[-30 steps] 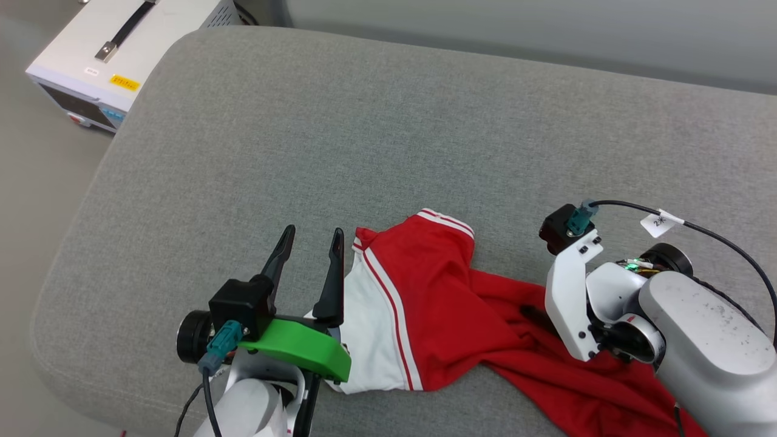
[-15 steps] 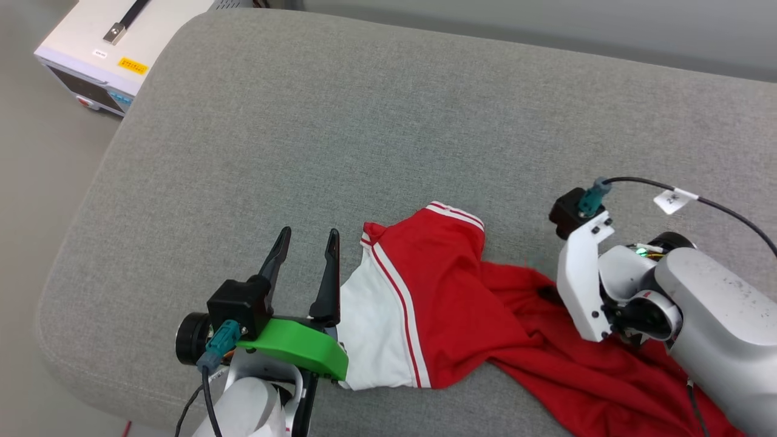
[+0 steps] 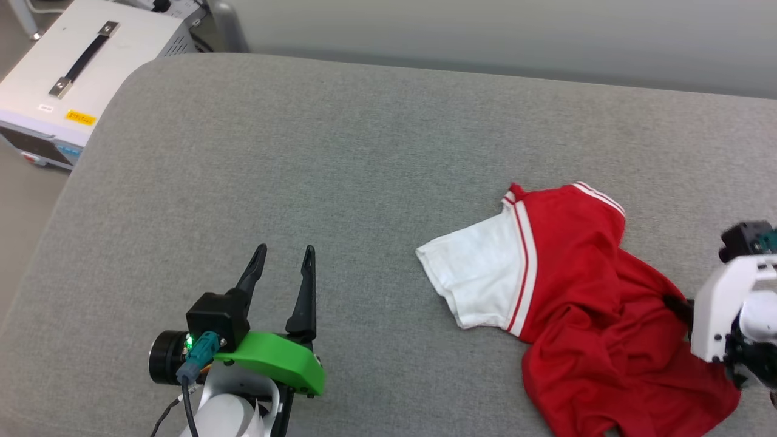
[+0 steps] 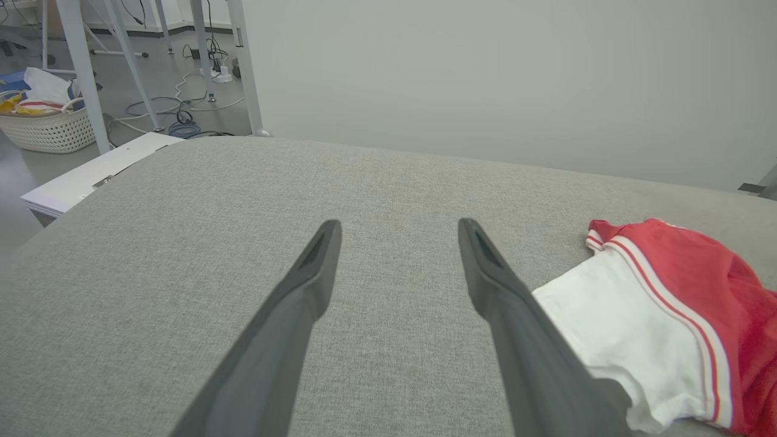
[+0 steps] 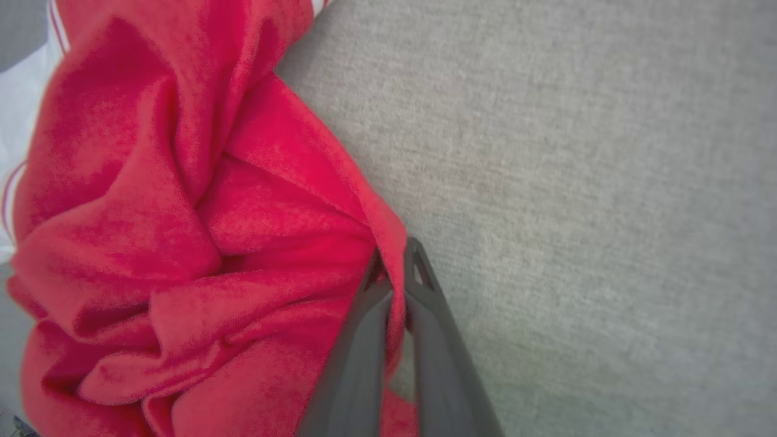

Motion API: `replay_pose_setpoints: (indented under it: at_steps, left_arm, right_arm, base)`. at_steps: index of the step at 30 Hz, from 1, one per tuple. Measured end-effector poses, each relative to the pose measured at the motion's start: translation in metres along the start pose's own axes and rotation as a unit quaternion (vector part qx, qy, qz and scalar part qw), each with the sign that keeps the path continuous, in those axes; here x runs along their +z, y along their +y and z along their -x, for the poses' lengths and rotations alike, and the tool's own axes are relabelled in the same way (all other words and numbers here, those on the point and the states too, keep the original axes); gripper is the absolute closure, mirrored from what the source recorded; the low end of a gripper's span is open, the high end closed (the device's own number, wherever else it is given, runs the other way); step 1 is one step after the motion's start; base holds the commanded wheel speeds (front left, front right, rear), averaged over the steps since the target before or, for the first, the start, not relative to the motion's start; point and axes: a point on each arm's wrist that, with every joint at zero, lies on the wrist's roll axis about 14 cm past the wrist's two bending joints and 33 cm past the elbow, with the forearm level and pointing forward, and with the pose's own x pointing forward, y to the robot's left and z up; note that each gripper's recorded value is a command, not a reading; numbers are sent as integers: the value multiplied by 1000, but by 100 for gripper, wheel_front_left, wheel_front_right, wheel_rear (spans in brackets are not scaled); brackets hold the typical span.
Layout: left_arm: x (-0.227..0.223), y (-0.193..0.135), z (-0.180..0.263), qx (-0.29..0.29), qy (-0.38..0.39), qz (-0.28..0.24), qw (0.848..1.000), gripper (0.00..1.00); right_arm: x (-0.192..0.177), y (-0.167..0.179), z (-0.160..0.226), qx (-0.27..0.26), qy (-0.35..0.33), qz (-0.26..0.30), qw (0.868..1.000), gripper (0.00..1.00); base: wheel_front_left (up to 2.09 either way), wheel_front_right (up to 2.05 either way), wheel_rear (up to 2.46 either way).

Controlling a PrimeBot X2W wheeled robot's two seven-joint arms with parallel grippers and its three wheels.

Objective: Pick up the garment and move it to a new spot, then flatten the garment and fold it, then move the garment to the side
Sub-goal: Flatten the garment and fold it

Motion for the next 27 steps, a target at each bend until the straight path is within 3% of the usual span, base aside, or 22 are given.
replay_pose_setpoints:
  at_steps: [5, 11, 12, 13, 14, 17, 18, 21, 27]
  left_arm:
    - [-1, -8, 1, -13, 6, 1, 1000, 0]
    - [0, -22, 0, -36, 9, 2, 999, 0]
    - [1, -23, -1, -38, 8, 2, 999, 0]
    - [1, -25, -2, -41, 8, 2, 999, 0]
    - [1, -26, -2, -43, 8, 1, 999, 0]
    - [0, -24, -2, -41, 11, 1, 999, 0]
    - [0, -22, -1, -39, 11, 0, 999, 0]
    - [0, -21, -2, -36, 11, -1, 999, 0]
    - [1, -20, -2, -33, 8, 2, 999, 0]
  right_arm:
    - [-50, -27, 29, -42, -14, -72, 996, 100]
    - [-92, -27, 56, -73, -42, -140, 987, 100]
    - [-94, -25, 58, -75, -49, -150, 985, 90]
    - [-93, -24, 60, -80, -59, -154, 983, 56]
    - [-91, -25, 63, -87, -74, -154, 981, 0]
    - [-80, -25, 67, -106, -120, -155, 975, 0]
    - [-59, -29, 76, -127, -186, -149, 963, 0]
    - [-39, -34, 88, -149, -253, -142, 945, 0]
    - [-13, -28, 101, -162, -312, -90, 932, 0]
  base:
    - [0, 0, 0]
    - [0, 0, 0]
    - [0, 0, 0]
    - [0, 0, 0]
    - [0, 0, 0]
    - [0, 0, 0]
    - [0, 0, 0]
    - [0, 0, 0]
    - [0, 0, 0]
